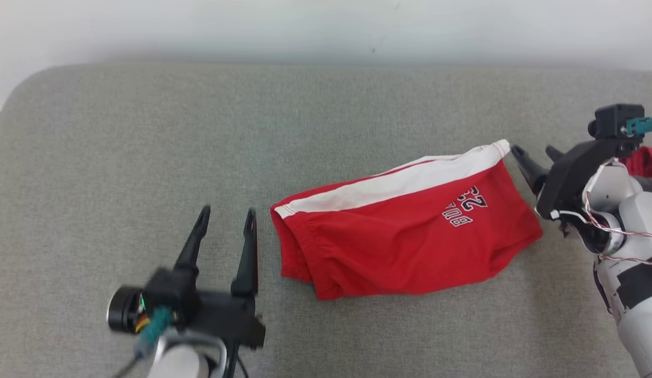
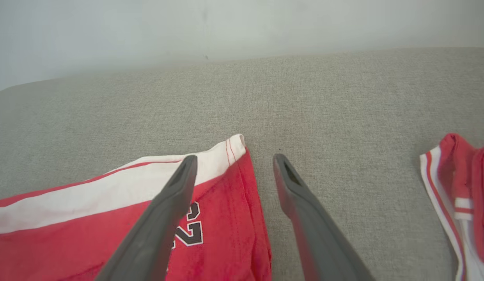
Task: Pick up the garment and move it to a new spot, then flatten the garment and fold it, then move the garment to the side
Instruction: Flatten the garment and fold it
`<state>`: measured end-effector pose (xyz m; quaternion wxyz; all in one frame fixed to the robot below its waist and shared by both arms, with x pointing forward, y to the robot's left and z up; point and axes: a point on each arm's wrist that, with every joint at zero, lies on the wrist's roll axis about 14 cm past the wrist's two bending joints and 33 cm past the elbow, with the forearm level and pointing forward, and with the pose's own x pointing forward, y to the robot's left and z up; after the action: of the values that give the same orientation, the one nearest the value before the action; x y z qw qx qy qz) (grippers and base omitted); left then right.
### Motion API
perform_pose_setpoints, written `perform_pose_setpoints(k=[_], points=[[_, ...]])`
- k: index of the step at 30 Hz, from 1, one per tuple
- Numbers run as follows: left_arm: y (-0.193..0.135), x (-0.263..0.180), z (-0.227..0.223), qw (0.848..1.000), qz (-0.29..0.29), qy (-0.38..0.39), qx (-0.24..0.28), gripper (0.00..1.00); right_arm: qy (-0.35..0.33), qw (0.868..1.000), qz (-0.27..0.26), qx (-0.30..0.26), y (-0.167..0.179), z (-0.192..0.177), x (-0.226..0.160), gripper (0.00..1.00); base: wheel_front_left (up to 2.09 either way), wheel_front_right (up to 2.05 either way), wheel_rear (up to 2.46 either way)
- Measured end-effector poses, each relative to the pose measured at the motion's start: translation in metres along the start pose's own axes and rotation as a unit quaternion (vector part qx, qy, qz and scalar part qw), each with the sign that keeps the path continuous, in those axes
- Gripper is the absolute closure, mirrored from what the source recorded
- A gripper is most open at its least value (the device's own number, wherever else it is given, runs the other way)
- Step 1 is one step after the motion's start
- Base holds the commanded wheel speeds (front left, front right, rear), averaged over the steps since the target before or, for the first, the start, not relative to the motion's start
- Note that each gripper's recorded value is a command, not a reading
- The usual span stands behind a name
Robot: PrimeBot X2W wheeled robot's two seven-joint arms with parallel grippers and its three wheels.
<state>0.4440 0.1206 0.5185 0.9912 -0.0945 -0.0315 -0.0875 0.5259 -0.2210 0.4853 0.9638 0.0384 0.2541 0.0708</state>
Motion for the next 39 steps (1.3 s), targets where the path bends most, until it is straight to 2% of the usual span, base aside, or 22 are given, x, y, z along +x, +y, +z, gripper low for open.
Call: perform_pose_setpoints(k=[4, 10, 20, 23, 31, 36, 37, 39], points=[[0.002, -0.026, -0.001, 0.999, 0.018, -0.006, 0.051, 0.0, 0.017, 1.0, -0.013, 0.004, -0.008, -0.001, -0.01, 0.0, 0.0, 0.0, 0.0], [0.01, -0.051, -0.015, 0.996, 0.053, 0.011, 0.077, 0.0, 0.047, 0.998, -0.031, 0.021, -0.016, -0.016, -0.004, 0.0, 0.0, 0.0, 0.0], [0.039, -0.066, -0.04, 0.991, 0.103, 0.049, 0.075, 0.0, 0.118, 0.991, -0.054, 0.026, -0.02, -0.053, 0.022, 0.0, 0.0, 0.0, 0.0], [0.044, -0.066, -0.043, 0.989, 0.109, 0.053, 0.078, 0.0, 0.139, 0.988, -0.049, 0.043, -0.014, -0.064, 0.031, 0.0, 0.0, 0.0, 0.0], [0.053, -0.067, -0.05, 0.988, 0.121, 0.064, 0.074, 0.0, 0.214, 0.976, -0.037, 0.019, 0.007, -0.085, 0.041, 0.0, 0.0, 0.0, 0.0], [0.051, -0.066, -0.057, 0.988, 0.116, 0.072, 0.065, 0.0, 0.245, 0.969, -0.024, -0.019, 0.022, -0.097, 0.035, 0.02, 0.0, 0.0, 0.0], [0.05, -0.066, -0.057, 0.988, 0.116, 0.073, 0.065, 0.0, 0.245, 0.969, -0.024, -0.021, 0.022, -0.098, 0.034, 0.51, 0.0, 0.0, 0.0], [0.05, -0.067, -0.06, 0.988, 0.114, 0.077, 0.063, 0.0, 0.241, 0.97, -0.026, -0.027, 0.021, -0.098, 0.033, 1.0, 0.0, 0.0, 0.0]])
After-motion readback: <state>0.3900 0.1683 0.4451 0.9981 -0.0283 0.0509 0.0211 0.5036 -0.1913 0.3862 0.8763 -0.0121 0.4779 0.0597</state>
